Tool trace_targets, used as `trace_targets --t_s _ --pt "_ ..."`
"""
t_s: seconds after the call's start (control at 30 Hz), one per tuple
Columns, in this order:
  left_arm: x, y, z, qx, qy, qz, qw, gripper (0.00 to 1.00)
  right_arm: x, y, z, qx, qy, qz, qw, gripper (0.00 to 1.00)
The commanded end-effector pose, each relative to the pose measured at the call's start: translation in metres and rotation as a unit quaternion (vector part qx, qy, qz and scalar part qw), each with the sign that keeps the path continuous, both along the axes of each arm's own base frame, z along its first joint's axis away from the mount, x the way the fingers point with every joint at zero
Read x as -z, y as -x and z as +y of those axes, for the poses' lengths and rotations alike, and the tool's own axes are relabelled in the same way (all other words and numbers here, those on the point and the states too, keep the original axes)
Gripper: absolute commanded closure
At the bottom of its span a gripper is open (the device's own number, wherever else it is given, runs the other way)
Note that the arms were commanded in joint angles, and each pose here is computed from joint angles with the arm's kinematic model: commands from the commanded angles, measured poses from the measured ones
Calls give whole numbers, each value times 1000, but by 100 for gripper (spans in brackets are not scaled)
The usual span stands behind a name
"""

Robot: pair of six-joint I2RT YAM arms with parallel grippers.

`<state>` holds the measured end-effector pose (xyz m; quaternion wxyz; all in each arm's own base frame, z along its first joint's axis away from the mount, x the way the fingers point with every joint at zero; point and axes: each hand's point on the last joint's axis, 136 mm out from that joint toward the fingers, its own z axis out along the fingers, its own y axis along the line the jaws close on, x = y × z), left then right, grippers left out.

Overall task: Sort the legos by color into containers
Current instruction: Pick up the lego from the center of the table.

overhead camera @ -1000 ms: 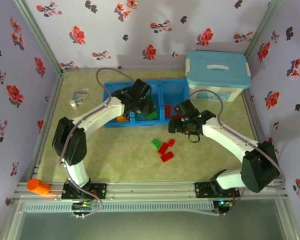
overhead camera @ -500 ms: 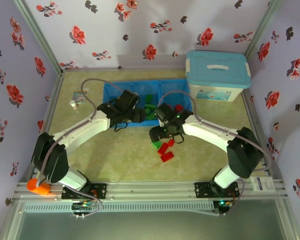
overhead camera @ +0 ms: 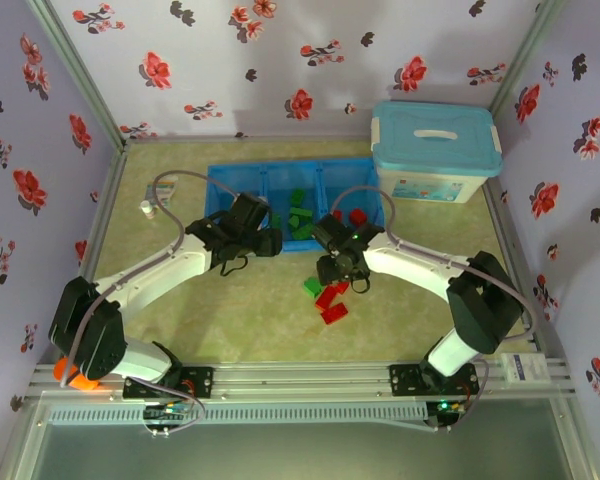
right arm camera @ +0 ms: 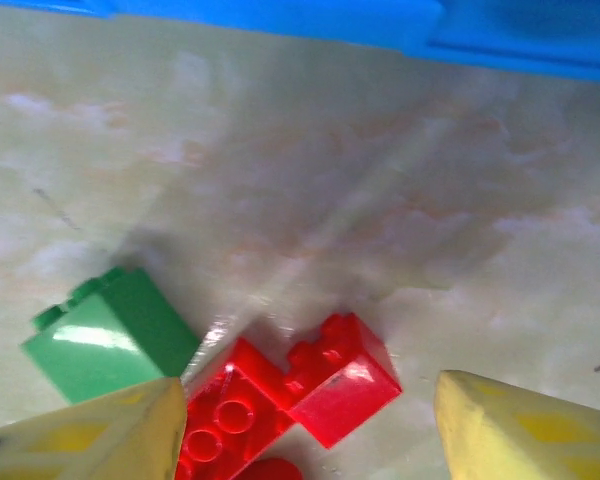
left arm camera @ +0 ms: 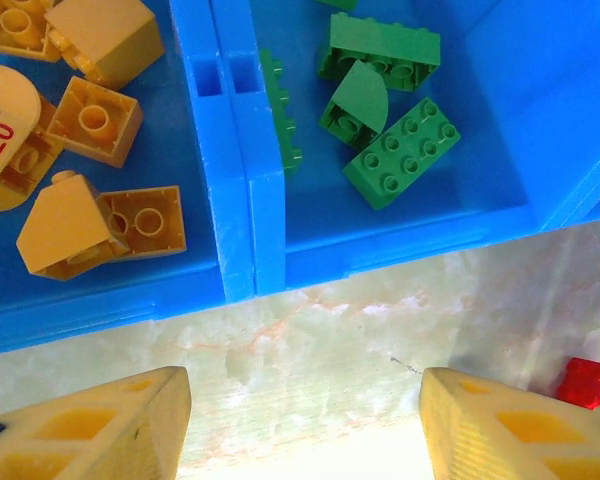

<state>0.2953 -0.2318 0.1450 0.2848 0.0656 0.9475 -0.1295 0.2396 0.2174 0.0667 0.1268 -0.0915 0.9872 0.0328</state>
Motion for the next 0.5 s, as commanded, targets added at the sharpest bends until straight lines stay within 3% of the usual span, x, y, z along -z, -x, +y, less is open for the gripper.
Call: trace_targets --t_s 0.0,0.27,0.47 --pt "-9 -2 2 -13 12 -16 1000 38 7 0 -13 74 0 0 997 38" --pt "-4 0 2 -13 14 -14 1000 38 25 1 -9 138 -26 14 990 39" --pt "-2 1 3 -13 14 -12 1000 38 37 5 -13 176 -31 17 984 48"
